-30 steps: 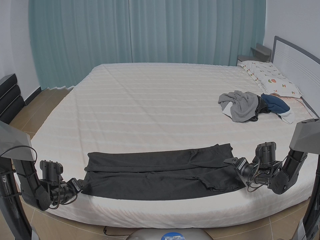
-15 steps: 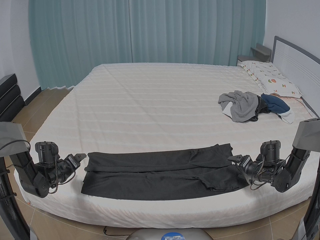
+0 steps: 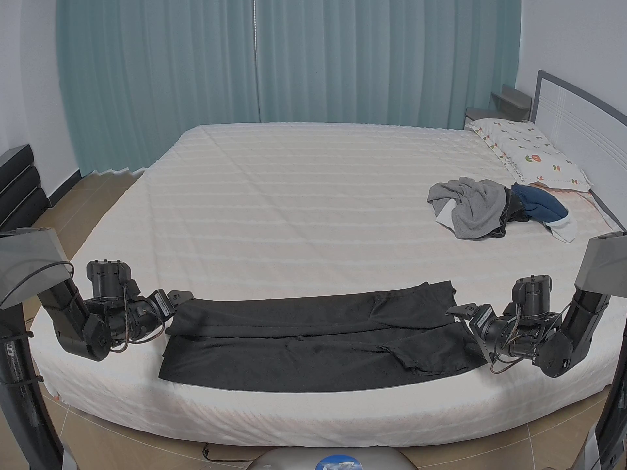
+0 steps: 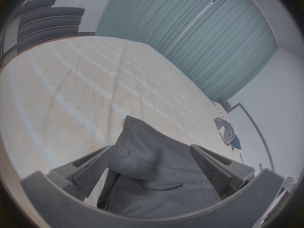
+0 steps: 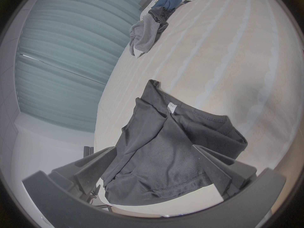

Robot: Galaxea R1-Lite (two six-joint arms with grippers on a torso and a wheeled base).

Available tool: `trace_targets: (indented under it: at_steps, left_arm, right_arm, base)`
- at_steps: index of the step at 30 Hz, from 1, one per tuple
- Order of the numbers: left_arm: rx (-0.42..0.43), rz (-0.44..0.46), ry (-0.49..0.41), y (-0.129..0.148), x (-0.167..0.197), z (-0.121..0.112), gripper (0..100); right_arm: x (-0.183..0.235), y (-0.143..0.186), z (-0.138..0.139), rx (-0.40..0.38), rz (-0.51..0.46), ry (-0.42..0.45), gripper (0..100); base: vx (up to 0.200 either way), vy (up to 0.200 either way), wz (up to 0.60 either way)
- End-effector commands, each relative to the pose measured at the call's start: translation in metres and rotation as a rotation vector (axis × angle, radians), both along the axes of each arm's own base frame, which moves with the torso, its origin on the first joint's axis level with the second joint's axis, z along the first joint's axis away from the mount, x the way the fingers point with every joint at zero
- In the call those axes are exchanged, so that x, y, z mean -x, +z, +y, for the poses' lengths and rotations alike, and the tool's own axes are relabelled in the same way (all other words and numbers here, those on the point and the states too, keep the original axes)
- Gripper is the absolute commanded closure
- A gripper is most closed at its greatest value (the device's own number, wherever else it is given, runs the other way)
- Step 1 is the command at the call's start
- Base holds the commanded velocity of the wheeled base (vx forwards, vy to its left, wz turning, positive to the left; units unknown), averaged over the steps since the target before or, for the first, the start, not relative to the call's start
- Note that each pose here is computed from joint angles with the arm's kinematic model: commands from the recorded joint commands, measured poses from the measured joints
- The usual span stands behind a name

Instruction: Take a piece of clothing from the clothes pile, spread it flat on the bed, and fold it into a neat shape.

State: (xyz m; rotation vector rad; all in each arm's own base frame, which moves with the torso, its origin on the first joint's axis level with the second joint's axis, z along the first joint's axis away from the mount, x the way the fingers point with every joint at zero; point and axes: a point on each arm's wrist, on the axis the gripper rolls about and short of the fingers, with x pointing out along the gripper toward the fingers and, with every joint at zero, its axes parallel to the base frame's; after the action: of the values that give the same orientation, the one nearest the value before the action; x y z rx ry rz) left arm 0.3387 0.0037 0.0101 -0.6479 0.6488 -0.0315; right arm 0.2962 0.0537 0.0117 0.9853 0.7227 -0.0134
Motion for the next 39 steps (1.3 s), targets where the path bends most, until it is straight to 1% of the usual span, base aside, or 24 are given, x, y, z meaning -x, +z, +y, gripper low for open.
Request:
trace_targets:
  at_steps: [1, 4, 9, 14, 21, 22, 27, 29, 34, 35, 39]
  left_arm:
    - [-0.023, 0.05, -0.01, -0.024, -0.006, -0.004, 0]
    - [-0.066, 0.052, -0.001, -0.031, -0.01, -0.006, 0]
    - [-0.125, 0.043, -0.033, -0.042, -0.01, -0.006, 0]
    - [-0.146, 0.053, -0.07, -0.047, -0.004, -0.013, 0]
    - [-0.145, 0.042, -0.077, -0.044, -0.002, -0.016, 0]
    - [-0.145, 0.042, -0.077, -0.044, -0.002, -0.016, 100]
    - [-0.147, 0.052, -0.081, -0.046, 0.001, -0.017, 100]
    - [-0.151, 0.05, -0.09, -0.045, 0.001, -0.021, 100]
    - [-0.169, 0.023, -0.063, -0.043, -0.001, -0.021, 100]
    - [-0.17, 0.006, -0.054, -0.041, -0.002, -0.021, 100]
    - [-0.17, -0.005, -0.054, -0.041, -0.003, -0.022, 100]
  right_arm:
    - [0.002, 0.01, 0.003, -0.007, -0.025, 0.009, 0]
    - [0.002, 0.009, 0.003, -0.007, -0.024, 0.009, 0]
    - [0.004, 0.008, 0.002, -0.005, -0.021, 0.01, 0]
    - [0.005, 0.008, 0.002, -0.006, -0.021, 0.011, 0]
    - [0.005, 0.008, 0.002, -0.007, -0.021, 0.012, 0]
    - [0.005, 0.008, 0.002, -0.007, -0.021, 0.012, 0]
    - [0.005, 0.008, 0.002, -0.007, -0.019, 0.012, 0]
    - [0.005, 0.008, 0.002, -0.006, -0.021, 0.009, 0]
    - [0.003, 0.01, -0.003, -0.008, -0.03, -0.008, 0]
    - [0.002, 0.011, -0.007, -0.007, -0.035, -0.02, 0]
    - [-0.002, 0.012, -0.016, -0.002, -0.045, -0.048, 0]
  base:
    - [0.0, 0.0, 0.0]
    - [0.0, 0.0, 0.0]
    - [0.0, 0.0, 0.0]
    - [0.0, 0.0, 0.0]
    - [0.0, 0.0, 0.0]
    - [0.0, 0.0, 0.0]
    - [0.0, 0.0, 0.0]
    - [0.0, 0.0, 0.0]
    - [0.0, 0.0, 0.0]
    - [0.0, 0.0, 0.0]
    - [0.0, 0.0, 0.0]
